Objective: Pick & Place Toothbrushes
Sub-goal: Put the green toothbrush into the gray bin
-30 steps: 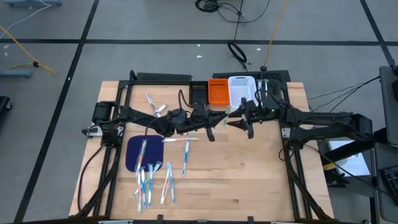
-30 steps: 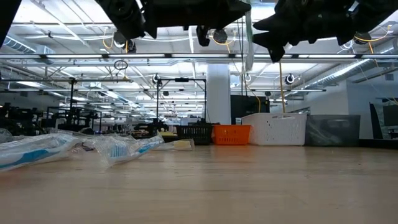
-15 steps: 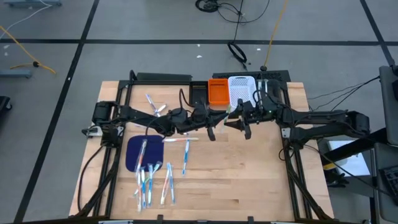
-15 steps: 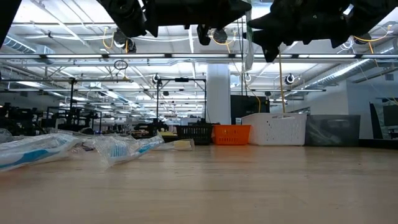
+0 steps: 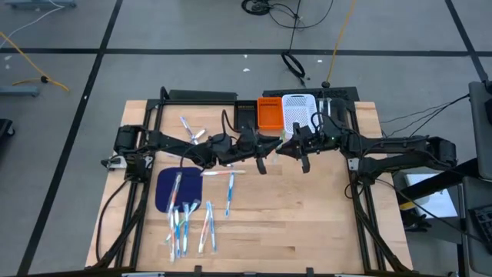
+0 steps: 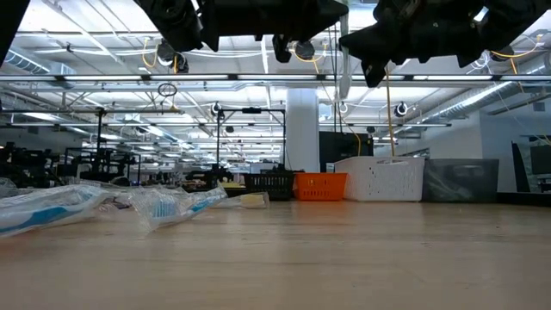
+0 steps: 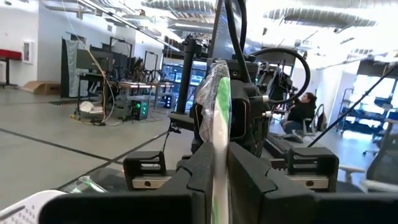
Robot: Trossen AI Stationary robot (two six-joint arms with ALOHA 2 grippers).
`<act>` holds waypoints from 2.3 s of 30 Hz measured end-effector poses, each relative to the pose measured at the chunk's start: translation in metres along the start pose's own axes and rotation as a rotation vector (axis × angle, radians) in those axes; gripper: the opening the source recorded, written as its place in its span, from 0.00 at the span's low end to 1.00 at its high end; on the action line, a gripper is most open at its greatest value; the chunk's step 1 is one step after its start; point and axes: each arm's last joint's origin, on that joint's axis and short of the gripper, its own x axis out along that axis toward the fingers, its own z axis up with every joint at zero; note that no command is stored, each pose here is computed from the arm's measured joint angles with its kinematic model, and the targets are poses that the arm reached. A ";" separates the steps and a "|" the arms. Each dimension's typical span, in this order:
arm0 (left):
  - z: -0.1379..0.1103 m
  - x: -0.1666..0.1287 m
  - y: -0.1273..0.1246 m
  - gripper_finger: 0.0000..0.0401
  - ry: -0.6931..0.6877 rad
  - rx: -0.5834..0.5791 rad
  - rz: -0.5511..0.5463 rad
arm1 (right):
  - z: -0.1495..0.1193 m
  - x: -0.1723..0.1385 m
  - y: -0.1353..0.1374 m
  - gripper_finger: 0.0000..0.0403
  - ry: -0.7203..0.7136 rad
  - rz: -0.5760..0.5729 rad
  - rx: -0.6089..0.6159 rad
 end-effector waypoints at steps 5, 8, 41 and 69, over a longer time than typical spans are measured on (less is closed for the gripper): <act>0.000 0.000 0.000 0.11 -0.002 0.043 0.012 | 0.001 -0.003 0.001 0.03 0.001 -0.002 -0.002; 0.000 0.000 0.000 0.12 0.003 0.069 0.014 | 0.002 -0.006 0.003 0.03 0.005 -0.005 -0.002; 0.028 -0.068 0.009 0.32 0.772 0.262 0.338 | -0.004 -0.107 -0.030 0.03 0.181 -0.831 0.159; 0.020 -0.078 0.010 0.32 0.884 0.246 0.369 | -0.019 -0.155 -0.058 0.03 0.315 -1.146 0.309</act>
